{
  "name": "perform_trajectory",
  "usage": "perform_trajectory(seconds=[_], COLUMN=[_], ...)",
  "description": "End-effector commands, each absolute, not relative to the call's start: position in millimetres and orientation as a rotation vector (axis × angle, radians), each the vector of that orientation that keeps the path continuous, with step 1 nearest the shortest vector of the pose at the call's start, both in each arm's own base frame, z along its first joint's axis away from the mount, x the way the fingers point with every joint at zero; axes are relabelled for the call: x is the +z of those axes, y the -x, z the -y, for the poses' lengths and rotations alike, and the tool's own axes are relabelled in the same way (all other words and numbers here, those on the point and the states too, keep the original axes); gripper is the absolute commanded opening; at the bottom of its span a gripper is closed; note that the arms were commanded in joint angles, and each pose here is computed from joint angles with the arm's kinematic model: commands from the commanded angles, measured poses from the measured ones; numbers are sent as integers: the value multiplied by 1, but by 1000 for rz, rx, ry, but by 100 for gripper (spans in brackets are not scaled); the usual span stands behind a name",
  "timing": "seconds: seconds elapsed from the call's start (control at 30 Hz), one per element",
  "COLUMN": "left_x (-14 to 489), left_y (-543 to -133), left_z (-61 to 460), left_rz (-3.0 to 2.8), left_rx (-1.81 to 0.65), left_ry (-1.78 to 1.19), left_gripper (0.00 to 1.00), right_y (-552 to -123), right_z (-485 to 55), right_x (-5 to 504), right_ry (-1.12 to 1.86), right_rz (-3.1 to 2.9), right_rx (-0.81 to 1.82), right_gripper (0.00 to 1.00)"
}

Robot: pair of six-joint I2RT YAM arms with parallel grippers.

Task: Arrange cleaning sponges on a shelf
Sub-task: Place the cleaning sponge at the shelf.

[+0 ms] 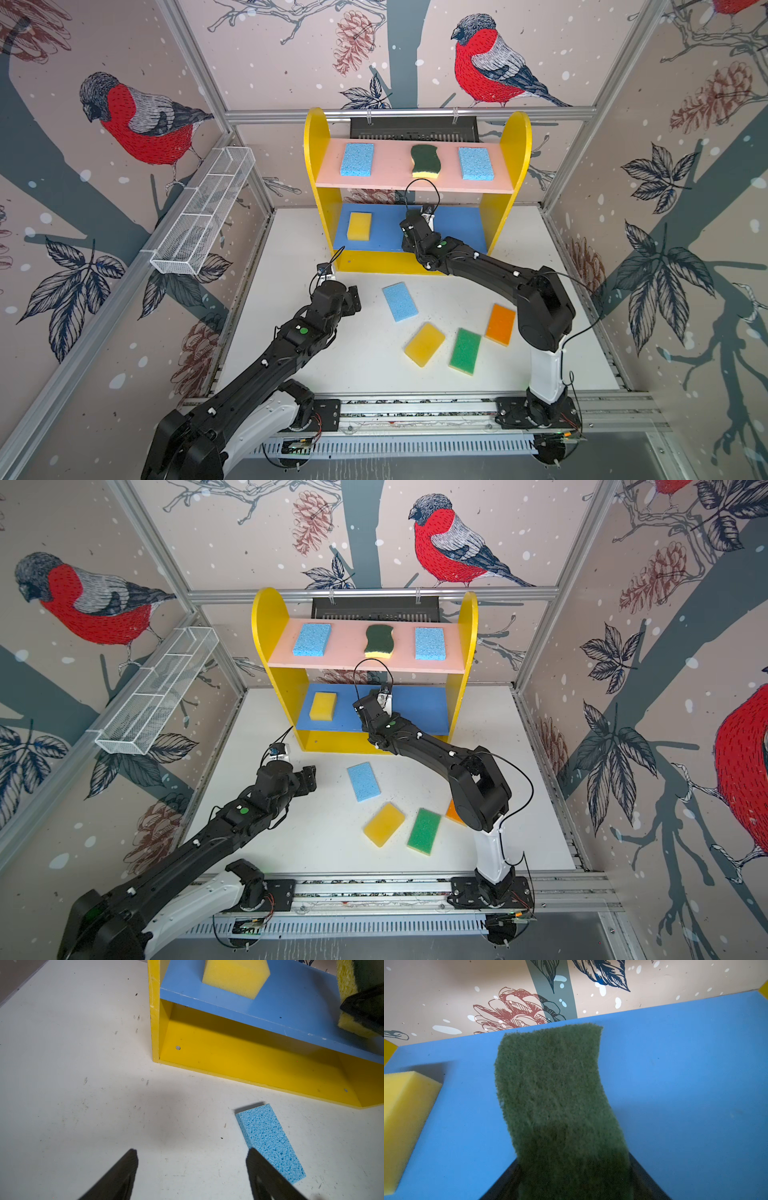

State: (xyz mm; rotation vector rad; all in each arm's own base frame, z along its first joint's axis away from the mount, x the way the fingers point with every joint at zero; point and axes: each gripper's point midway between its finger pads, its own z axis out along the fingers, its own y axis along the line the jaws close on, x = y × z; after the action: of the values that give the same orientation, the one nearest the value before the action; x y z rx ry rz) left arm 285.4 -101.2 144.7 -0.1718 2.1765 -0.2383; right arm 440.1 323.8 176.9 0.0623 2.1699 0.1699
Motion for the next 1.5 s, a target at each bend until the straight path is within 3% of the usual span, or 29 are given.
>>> perform_trajectory(seconds=[0.0, 1.47], left_x=[147, 145], left_y=[-288, -289], left_z=[100, 100], left_rz=[-2165, -2160], left_rx=[-229, -245], left_ry=[172, 182], left_gripper=[83, 83], right_y=[-443, -442], right_z=[-327, -335], right_x=[180, 173], right_ry=[-66, -38], right_rz=[-2154, -2221], right_rx=[183, 155], right_gripper=[67, 73])
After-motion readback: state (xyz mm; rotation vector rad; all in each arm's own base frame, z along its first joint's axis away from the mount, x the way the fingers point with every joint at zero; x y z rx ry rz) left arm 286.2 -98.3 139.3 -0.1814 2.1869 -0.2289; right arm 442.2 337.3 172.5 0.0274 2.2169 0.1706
